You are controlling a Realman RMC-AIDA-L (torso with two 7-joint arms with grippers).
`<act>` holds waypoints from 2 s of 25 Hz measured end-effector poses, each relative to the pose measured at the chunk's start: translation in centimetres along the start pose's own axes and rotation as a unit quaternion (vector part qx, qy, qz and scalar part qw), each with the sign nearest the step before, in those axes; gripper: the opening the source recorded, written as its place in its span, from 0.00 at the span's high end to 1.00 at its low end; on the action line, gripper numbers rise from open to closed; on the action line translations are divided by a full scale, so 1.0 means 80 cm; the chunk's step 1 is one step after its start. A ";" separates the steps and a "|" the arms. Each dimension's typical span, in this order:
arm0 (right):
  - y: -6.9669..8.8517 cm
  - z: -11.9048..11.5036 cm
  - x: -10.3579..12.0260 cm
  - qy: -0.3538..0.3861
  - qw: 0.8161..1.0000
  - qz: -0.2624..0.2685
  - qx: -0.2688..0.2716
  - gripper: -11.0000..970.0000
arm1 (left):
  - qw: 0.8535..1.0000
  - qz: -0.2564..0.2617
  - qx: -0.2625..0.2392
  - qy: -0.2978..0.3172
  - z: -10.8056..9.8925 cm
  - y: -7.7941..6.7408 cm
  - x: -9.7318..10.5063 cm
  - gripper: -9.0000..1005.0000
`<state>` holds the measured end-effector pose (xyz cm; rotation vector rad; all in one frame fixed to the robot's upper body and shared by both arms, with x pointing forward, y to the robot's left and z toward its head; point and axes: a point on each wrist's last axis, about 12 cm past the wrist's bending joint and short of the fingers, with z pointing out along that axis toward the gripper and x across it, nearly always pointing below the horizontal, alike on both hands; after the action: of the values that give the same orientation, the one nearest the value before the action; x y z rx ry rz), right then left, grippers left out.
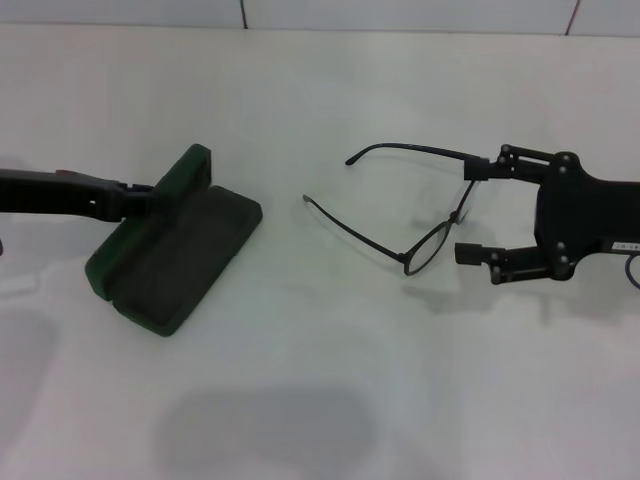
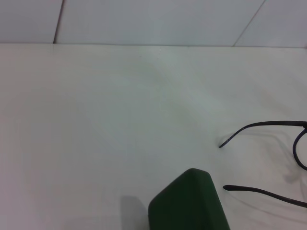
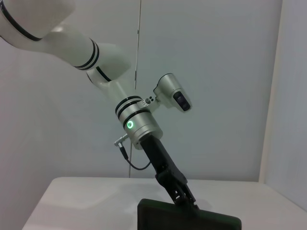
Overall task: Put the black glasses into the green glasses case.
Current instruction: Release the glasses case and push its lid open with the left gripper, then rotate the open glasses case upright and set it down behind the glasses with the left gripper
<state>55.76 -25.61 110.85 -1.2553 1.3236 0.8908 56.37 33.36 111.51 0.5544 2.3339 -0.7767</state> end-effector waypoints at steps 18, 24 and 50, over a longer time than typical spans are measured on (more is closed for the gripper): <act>0.024 -0.009 0.014 -0.009 1.000 -0.005 0.010 0.09 | 0.976 0.214 0.030 0.016 0.023 -0.030 -0.092 0.93; 0.023 -0.013 0.014 -0.011 1.000 -0.005 0.019 0.09 | 0.984 0.171 0.031 0.037 0.029 -0.035 -0.089 0.84; 0.010 -0.007 0.008 0.009 0.999 -0.037 0.007 0.09 | 0.997 0.055 0.008 0.051 0.006 -0.010 -0.020 0.40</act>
<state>54.96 -26.15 110.20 -1.2965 1.2864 0.8189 57.32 32.14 112.58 0.7398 2.3692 -0.7314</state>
